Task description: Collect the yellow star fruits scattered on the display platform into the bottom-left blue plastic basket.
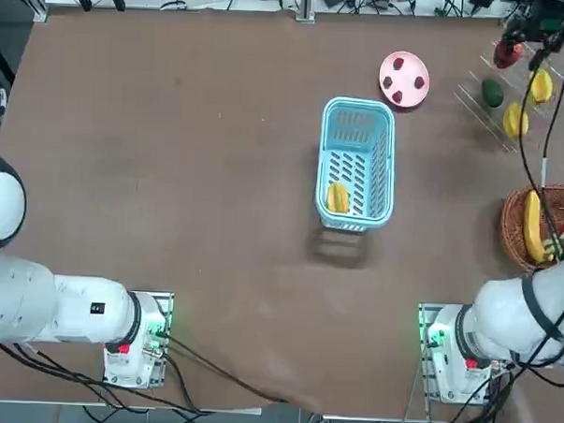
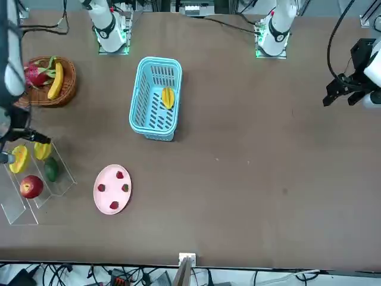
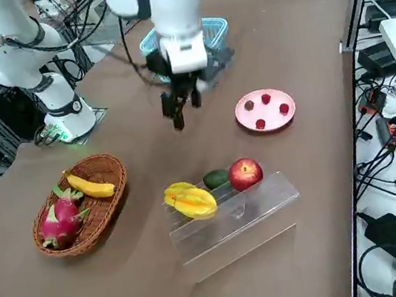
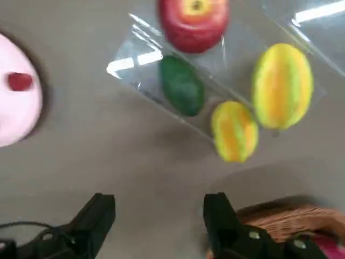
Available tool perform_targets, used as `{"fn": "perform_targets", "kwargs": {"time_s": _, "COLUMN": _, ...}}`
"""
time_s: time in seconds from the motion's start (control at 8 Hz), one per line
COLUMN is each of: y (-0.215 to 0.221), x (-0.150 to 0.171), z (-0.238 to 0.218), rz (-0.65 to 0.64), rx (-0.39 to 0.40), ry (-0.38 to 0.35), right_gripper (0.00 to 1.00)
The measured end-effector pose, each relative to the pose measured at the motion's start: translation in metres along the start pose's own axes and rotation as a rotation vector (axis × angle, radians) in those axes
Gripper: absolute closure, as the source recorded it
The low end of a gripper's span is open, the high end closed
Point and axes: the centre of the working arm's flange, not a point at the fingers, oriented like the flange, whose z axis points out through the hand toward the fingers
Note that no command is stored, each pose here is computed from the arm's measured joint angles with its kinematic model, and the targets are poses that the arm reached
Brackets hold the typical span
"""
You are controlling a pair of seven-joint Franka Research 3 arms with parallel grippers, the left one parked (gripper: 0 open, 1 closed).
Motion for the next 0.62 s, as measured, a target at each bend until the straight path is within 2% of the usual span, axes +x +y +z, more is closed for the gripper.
{"fn": "perform_targets", "kwargs": {"time_s": 0.38, "y": 0.094, "x": 0.015, "z": 0.033, "rz": -0.131, "rx": 0.029, "ry": -0.015, "right_gripper": 0.01}}
{"fn": "perform_targets", "kwargs": {"time_s": 0.62, "y": 0.126, "x": 0.028, "z": 0.037, "rz": -0.154, "rx": 0.025, "ry": 0.039, "right_gripper": 0.01}}
